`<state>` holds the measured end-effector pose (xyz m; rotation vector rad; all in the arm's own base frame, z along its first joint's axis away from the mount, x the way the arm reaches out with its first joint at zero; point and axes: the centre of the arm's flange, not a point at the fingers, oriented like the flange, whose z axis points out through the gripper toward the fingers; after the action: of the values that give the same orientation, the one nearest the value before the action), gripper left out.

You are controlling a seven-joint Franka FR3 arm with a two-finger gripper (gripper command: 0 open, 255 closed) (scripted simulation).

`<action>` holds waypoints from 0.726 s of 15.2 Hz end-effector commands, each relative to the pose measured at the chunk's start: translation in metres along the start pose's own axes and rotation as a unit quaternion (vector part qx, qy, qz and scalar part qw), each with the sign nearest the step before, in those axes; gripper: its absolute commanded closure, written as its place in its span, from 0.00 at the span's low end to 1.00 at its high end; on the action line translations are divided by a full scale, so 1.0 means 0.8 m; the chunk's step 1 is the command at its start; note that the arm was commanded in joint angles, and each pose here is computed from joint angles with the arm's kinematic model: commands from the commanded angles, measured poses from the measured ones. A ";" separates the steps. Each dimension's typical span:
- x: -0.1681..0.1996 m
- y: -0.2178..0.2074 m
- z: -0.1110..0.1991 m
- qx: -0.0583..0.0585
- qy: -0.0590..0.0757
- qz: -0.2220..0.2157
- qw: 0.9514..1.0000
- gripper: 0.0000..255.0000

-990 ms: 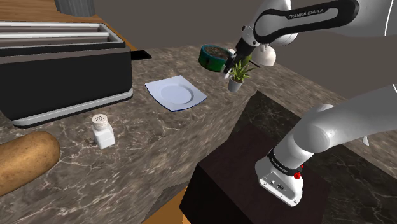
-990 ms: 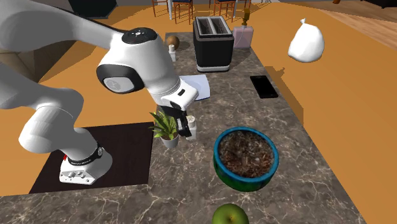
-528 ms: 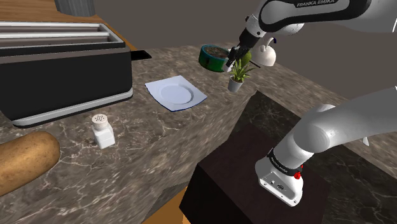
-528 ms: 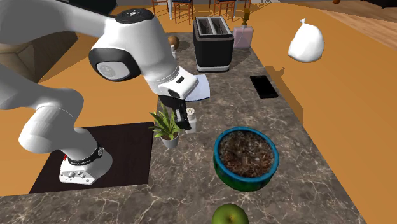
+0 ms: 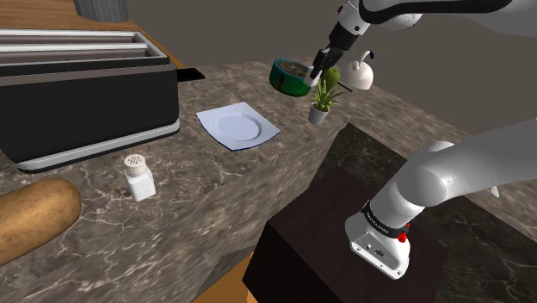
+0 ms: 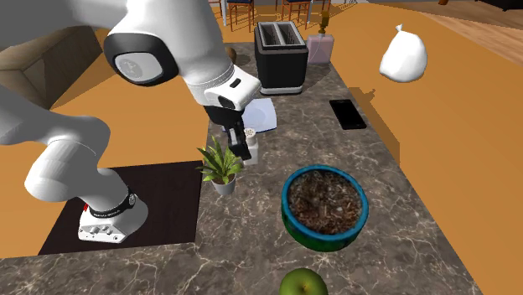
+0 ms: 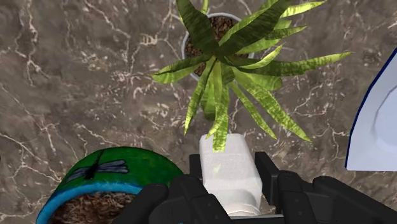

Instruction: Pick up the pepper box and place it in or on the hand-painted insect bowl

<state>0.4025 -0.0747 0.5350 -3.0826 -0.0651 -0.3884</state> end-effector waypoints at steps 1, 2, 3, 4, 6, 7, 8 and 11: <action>0.003 0.000 -0.012 0.000 0.000 0.000 1.000 1.00; 0.004 0.000 -0.018 0.000 0.000 0.000 1.000 1.00; 0.006 -0.001 -0.024 0.000 0.000 0.000 1.000 1.00; 0.008 -0.001 -0.031 0.000 0.000 0.000 1.000 1.00; 0.011 -0.001 -0.044 0.000 0.000 0.000 1.000 1.00; 0.013 -0.001 -0.050 0.000 0.000 0.000 1.000 1.00; 0.014 -0.002 -0.056 0.000 0.000 0.000 1.000 1.00; 0.018 -0.002 -0.072 0.000 0.000 0.000 1.000 1.00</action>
<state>0.4025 -0.0747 0.5903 -3.0825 -0.0652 -0.3880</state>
